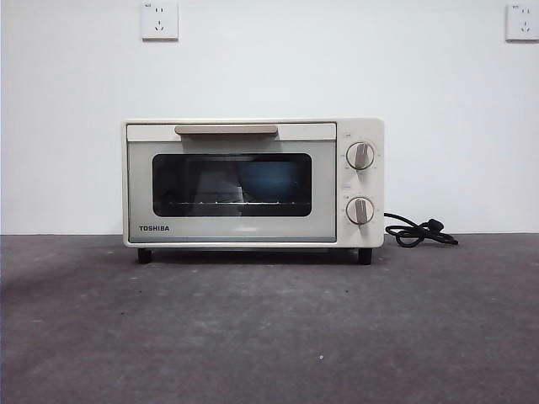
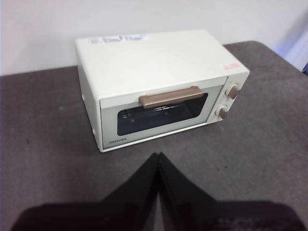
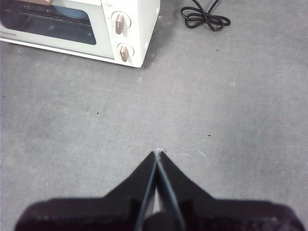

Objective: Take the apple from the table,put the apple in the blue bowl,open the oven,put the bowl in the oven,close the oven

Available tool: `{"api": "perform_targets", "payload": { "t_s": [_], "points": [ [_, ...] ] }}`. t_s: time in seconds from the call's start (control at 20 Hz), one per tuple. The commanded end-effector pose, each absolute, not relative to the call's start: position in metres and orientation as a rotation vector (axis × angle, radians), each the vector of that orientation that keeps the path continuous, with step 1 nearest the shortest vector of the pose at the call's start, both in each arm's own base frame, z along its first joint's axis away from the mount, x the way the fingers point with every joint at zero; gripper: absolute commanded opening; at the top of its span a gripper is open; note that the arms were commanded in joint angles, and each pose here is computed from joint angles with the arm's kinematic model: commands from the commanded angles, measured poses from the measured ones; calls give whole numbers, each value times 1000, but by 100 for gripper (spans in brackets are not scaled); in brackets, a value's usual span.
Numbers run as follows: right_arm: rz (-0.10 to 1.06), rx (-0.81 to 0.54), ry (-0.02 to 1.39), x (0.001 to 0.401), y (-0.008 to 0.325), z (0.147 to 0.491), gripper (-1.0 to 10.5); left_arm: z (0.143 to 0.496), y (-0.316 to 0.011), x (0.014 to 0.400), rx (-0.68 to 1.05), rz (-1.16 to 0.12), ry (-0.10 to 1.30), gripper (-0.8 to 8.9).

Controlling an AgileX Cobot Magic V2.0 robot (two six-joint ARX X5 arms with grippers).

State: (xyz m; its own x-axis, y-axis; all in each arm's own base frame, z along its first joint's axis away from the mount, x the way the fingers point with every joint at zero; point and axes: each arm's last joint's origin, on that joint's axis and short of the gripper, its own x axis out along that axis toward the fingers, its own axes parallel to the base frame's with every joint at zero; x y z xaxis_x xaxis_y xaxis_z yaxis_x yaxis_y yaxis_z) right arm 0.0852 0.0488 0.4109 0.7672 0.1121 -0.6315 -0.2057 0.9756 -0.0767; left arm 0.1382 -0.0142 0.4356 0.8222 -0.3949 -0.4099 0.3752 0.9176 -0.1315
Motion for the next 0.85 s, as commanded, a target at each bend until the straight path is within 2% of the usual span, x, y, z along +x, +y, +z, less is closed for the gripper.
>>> {"api": "perform_targets", "payload": {
  "t_s": [0.05,0.35,0.5,0.65,0.85],
  "points": [
    [170,-154,684,88,51,409,0,432,-15,148,-37,-414,469,-4],
    [166,-167,707,95,56,406,0,421,-16,174,-44,-402,551,-4],
    [164,-174,719,98,58,405,0,425,-14,172,90,-369,492,-3],
    [163,-181,729,101,60,404,0,429,-11,169,198,-258,398,-3],
    [160,-187,740,104,63,403,0,418,-10,164,224,-251,286,-3]
  ]
}}
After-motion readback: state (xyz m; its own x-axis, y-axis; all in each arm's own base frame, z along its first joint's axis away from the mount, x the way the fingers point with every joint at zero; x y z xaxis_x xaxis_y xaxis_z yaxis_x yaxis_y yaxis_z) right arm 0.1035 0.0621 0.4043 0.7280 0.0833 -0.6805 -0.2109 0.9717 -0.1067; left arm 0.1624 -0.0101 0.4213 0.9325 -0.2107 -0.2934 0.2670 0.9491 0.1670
